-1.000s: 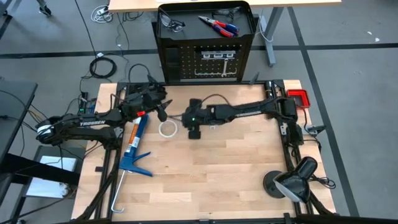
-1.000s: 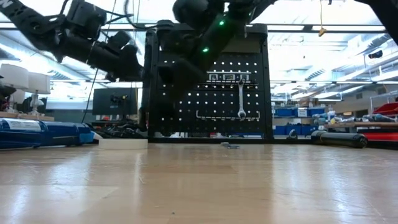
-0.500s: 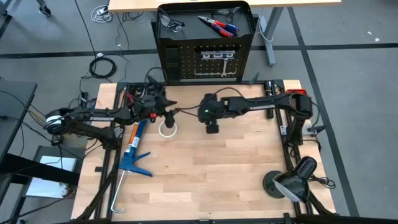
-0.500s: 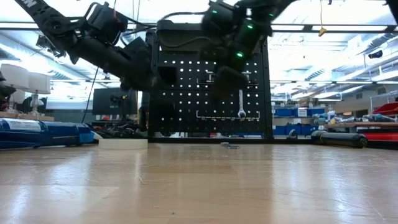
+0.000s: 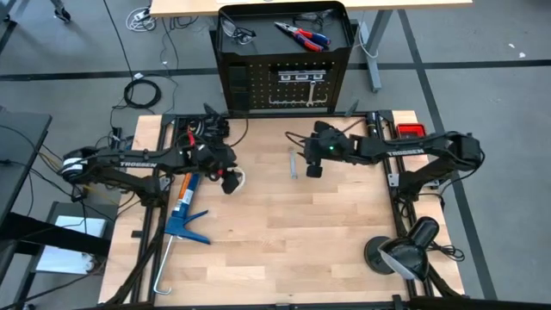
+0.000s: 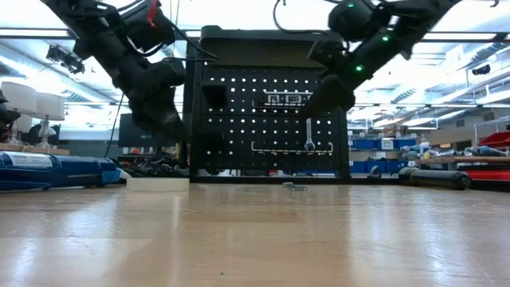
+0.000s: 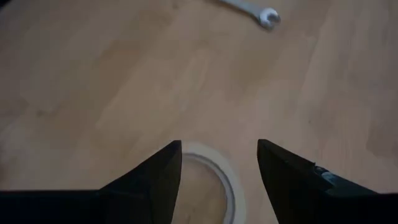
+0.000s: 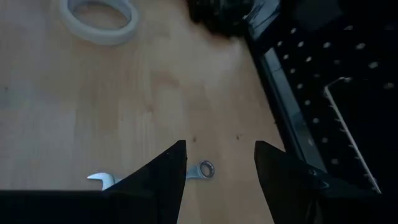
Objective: Hang tools onto peg board
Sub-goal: Hang the tape on the peg board
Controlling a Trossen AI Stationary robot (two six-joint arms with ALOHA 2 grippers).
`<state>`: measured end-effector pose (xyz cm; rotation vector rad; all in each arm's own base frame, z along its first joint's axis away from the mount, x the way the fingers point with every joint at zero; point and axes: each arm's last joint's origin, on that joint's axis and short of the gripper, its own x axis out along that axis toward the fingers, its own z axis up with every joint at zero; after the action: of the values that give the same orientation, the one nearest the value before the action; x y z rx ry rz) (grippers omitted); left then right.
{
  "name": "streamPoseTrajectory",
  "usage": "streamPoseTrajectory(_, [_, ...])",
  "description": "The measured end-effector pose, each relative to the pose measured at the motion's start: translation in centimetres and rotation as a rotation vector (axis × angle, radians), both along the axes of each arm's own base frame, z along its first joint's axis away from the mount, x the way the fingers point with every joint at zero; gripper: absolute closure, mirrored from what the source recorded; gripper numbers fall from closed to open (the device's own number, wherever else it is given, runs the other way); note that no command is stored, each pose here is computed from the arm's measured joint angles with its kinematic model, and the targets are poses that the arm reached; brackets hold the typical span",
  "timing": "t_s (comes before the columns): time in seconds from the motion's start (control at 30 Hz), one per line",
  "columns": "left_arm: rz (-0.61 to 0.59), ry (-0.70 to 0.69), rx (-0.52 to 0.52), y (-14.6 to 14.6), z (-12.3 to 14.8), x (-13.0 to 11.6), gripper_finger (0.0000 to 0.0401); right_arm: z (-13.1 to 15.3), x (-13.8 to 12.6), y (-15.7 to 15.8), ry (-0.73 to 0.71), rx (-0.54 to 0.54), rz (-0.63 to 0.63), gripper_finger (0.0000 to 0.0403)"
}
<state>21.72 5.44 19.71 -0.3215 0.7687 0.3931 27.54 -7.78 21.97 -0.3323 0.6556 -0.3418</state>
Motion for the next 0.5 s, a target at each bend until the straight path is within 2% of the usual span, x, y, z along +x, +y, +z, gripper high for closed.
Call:
streamPoseTrajectory(0.1, [-0.032, 0.029, -0.038, -0.5, -0.2, -0.1, 0.0188, -0.3, -0.9, 0.3, -0.052, -0.002, -0.004, 0.0206])
streamPoseTrajectory(0.27, [-0.015, 0.101, -0.111, -1.2, -1.2, -0.1, 0.0188, -0.9, -1.5, 0.4, -0.122, -0.012, -0.009, 0.0206])
streamPoseTrajectory(0.5, [-0.121, 0.222, -0.036, -2.2, -3.2, 0.8, 0.0188, 0.0, -1.5, 0.5, -0.125, -0.072, 0.021, 0.0206])
